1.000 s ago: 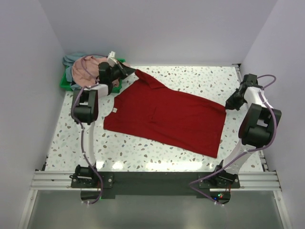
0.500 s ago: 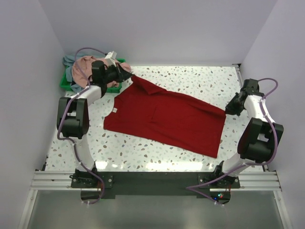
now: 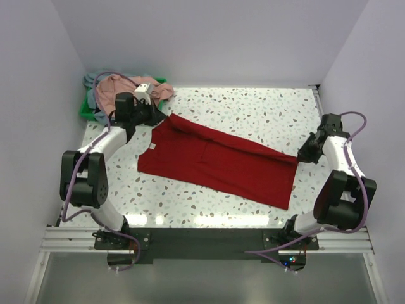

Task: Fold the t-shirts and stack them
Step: Fold the tshirt

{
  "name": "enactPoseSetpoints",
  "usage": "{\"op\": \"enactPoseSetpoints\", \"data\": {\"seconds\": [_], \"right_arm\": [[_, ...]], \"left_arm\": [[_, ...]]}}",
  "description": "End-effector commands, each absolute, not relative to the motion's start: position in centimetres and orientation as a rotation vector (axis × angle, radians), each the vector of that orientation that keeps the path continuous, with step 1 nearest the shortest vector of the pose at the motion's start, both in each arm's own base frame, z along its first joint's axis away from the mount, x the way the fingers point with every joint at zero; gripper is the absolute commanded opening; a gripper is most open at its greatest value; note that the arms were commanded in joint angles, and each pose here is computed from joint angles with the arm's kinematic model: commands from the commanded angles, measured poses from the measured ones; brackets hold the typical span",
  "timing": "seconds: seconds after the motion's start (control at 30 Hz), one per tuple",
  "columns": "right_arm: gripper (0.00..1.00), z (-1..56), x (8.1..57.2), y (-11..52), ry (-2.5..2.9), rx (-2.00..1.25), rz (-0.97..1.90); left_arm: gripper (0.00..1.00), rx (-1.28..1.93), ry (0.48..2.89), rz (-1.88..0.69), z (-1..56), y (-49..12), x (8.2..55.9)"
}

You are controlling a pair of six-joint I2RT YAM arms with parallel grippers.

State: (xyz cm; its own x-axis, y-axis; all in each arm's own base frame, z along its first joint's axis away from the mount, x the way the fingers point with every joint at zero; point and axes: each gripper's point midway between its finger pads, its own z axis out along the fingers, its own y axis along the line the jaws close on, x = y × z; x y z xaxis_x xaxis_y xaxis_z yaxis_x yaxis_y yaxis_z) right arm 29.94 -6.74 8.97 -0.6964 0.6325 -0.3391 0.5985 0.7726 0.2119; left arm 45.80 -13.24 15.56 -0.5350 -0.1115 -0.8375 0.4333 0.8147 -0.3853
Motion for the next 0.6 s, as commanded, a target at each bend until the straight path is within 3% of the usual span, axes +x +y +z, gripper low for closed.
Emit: {"op": "enactPoseSetpoints", "data": {"seconds": [0.0, 0.57], "right_arm": [[0.00, 9.3, 28.7, -6.6, 2.591, 0.897, 0.079], [0.00, 6.8, 25.2, -6.6, 2.684, 0.866, -0.062]], "left_arm": [[0.00, 0.223, 2.012, -0.604, 16.6, -11.7, 44.9], [0.00, 0.146, 2.024, -0.579, 18.1, -10.7, 40.0]]}}
